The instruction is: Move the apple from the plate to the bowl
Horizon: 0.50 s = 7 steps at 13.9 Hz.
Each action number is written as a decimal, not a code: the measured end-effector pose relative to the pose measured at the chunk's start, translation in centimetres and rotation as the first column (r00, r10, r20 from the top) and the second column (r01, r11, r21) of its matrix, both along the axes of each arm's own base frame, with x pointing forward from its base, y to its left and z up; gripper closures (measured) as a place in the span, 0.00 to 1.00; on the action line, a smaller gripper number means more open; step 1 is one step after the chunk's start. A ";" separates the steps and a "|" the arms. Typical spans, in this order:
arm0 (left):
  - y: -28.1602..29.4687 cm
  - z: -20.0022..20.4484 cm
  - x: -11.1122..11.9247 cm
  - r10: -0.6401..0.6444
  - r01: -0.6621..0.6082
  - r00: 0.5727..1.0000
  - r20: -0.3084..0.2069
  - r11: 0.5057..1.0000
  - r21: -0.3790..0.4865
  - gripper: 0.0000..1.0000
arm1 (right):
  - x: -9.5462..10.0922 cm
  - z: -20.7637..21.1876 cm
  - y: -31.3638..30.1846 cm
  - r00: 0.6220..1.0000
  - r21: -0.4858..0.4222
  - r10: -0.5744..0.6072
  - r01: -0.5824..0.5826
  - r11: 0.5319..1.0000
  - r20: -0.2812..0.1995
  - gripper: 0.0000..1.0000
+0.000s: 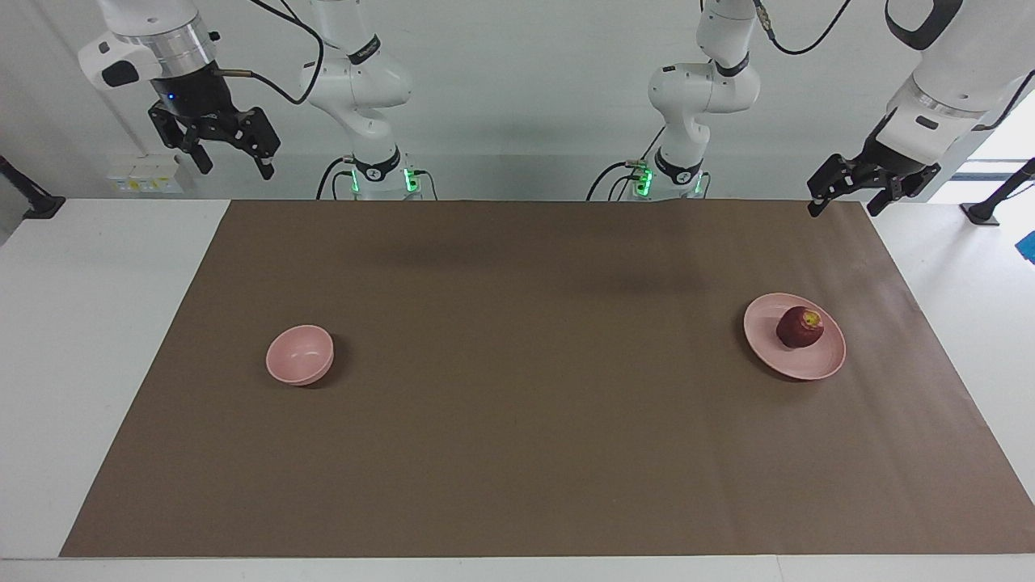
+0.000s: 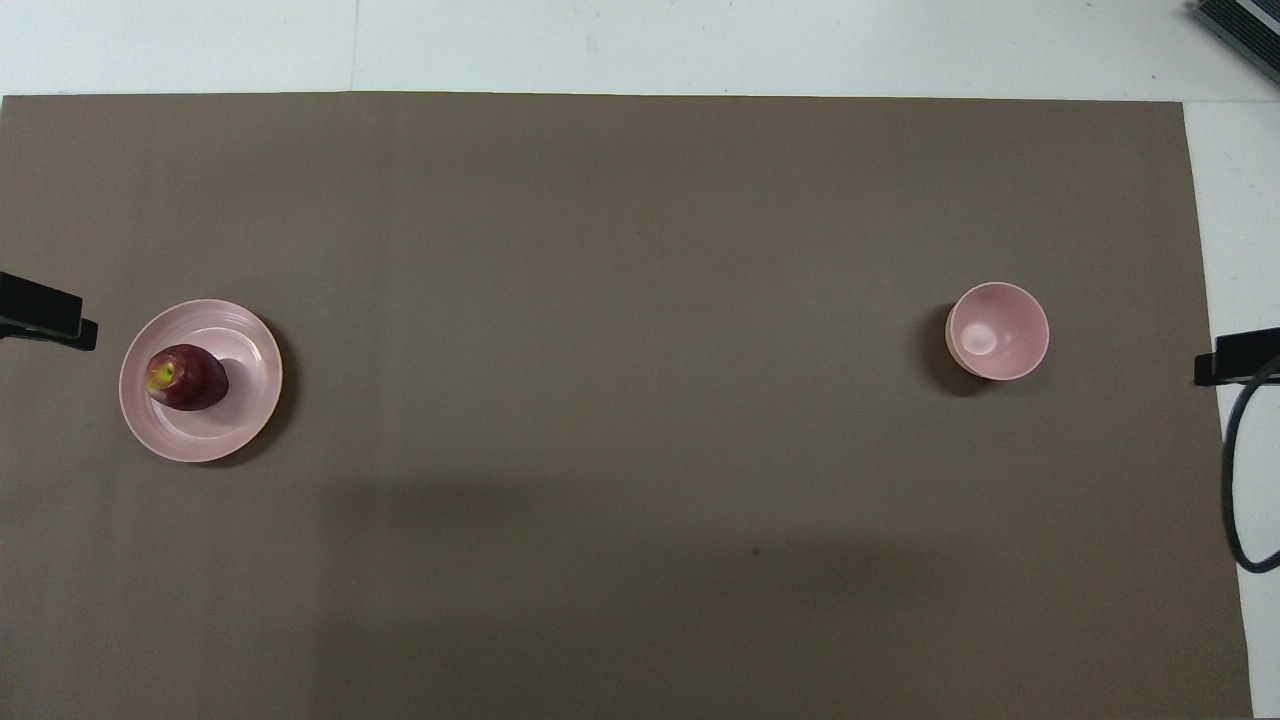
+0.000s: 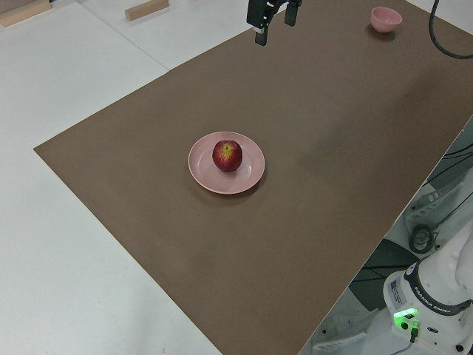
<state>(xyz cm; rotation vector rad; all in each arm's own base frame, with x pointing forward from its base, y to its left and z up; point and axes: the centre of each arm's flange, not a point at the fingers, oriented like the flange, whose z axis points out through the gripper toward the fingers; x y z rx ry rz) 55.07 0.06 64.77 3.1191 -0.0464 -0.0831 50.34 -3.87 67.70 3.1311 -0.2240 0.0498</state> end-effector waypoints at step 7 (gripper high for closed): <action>-0.2 0.5 -0.1 -0.006 0.006 1.000 0.009 1.000 0.000 0.00 | 0.0 0.0 0.3 1.000 0.000 0.005 -0.005 1.000 0.000 0.00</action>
